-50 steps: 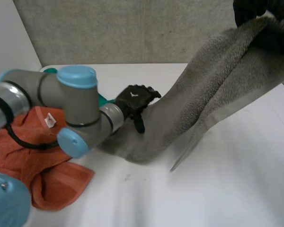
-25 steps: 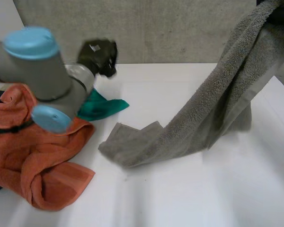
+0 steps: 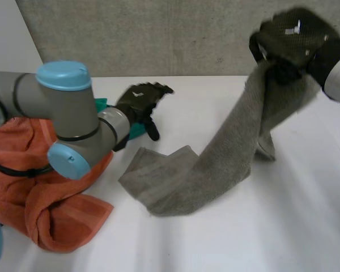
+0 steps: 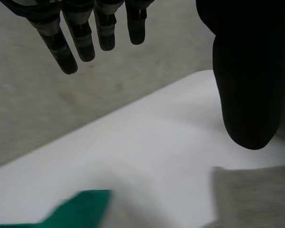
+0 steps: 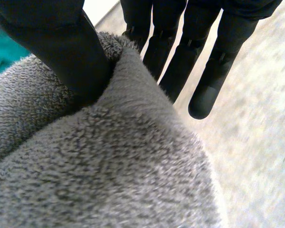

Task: Fold the laundry.

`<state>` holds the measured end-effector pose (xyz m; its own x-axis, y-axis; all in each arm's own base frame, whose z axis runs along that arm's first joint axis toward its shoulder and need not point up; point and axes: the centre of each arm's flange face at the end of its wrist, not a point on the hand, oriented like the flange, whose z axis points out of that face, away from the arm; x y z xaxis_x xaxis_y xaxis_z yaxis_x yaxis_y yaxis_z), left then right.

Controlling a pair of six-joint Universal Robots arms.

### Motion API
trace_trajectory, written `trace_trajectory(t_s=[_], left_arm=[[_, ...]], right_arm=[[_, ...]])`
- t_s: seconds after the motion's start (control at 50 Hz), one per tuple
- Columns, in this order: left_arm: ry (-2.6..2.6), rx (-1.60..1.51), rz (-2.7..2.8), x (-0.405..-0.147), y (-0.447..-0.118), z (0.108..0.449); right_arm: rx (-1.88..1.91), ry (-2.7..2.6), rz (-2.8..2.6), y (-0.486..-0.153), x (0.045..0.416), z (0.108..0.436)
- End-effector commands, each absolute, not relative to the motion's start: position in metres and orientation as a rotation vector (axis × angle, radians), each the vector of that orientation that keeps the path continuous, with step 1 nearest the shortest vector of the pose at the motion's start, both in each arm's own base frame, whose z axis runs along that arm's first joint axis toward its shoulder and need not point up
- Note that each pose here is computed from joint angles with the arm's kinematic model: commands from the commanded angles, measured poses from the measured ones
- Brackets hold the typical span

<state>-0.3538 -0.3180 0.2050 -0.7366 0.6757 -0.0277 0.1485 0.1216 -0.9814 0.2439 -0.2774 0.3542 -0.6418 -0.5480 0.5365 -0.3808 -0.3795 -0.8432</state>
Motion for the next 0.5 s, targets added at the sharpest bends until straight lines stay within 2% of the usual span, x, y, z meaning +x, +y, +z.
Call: trace_trajectory(t_s=[0.02,0.16,0.2,0.32,0.44,0.5], left_arm=[[-1.922,-0.891,1.442,-0.385,-0.293,0.187],[-1.89,-0.917,1.386,-0.406,-0.278,0.175],[-1.896,-0.929,1.313,-0.411,-0.263,0.172],[-1.919,-0.899,1.115,-0.404,-0.238,0.181],[-1.939,-0.753,1.27,-0.381,-0.265,0.209],[-1.891,-0.648,1.496,-0.369,-0.293,0.235]], right_arm=[[-1.166,1.451,-2.191,-0.244,0.25,0.4],[-1.133,1.321,-2.178,-0.223,0.258,0.422],[-1.121,1.319,-2.189,-0.225,0.259,0.425],[-1.086,1.451,-2.196,-0.263,0.252,0.406],[-1.107,1.588,-2.188,-0.298,0.246,0.377],[-1.071,1.639,-2.217,-0.314,0.245,0.37]])
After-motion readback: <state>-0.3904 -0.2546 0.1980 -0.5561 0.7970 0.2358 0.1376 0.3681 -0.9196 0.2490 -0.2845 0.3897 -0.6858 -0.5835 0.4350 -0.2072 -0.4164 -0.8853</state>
